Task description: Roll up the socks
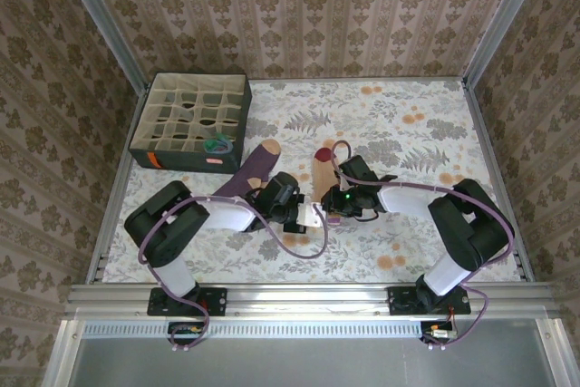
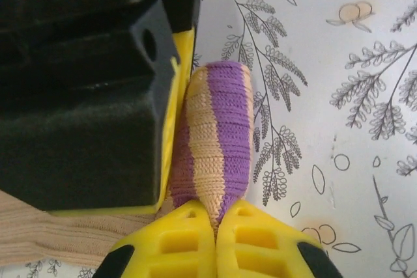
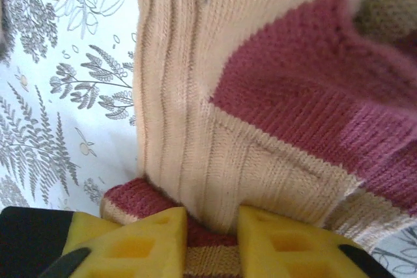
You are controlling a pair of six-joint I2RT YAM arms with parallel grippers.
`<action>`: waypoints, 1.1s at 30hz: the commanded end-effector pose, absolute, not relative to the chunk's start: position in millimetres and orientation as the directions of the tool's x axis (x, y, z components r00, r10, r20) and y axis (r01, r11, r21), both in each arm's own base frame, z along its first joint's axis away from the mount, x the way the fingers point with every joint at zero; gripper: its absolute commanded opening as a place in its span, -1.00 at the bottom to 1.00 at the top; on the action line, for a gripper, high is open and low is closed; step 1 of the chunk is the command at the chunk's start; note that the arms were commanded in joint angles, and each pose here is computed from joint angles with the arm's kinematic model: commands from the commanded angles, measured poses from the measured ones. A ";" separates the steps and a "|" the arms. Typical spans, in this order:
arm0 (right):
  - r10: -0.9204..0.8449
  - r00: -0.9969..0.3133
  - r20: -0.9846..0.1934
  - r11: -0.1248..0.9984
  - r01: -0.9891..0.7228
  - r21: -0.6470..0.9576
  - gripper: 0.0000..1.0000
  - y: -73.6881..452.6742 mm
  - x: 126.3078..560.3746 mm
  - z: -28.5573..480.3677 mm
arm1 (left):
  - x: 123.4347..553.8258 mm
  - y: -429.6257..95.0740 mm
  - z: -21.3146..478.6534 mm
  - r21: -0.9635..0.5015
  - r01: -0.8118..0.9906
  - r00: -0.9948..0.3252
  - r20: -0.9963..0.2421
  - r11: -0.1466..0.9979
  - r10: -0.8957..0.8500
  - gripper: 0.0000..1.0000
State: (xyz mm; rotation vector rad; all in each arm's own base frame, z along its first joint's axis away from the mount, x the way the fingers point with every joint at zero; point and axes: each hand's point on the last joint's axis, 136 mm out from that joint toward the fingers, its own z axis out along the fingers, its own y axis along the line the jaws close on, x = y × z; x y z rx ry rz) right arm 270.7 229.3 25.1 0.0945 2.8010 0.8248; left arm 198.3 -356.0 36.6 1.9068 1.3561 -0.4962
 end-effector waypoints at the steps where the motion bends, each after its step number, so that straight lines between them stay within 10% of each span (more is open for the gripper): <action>1: 0.072 -0.981 -0.181 0.843 -0.037 0.537 -0.37 219.4 252.8 21.7 | 173.8 -334.7 25.2 0.103 0.971 0.226 -0.669 -0.214 0.708 -1.00; 18: 0.025 -0.901 -0.432 0.735 -0.277 0.619 -0.21 227.7 257.3 70.9 | 188.3 -343.3 58.3 -0.400 0.914 -0.246 -0.677 -0.066 0.693 -1.00; 33: -0.058 -0.946 -0.318 0.777 -0.243 0.581 -0.17 238.2 247.9 40.1 | 203.5 -349.7 41.7 -0.498 0.866 -0.370 -0.591 0.037 0.716 -1.00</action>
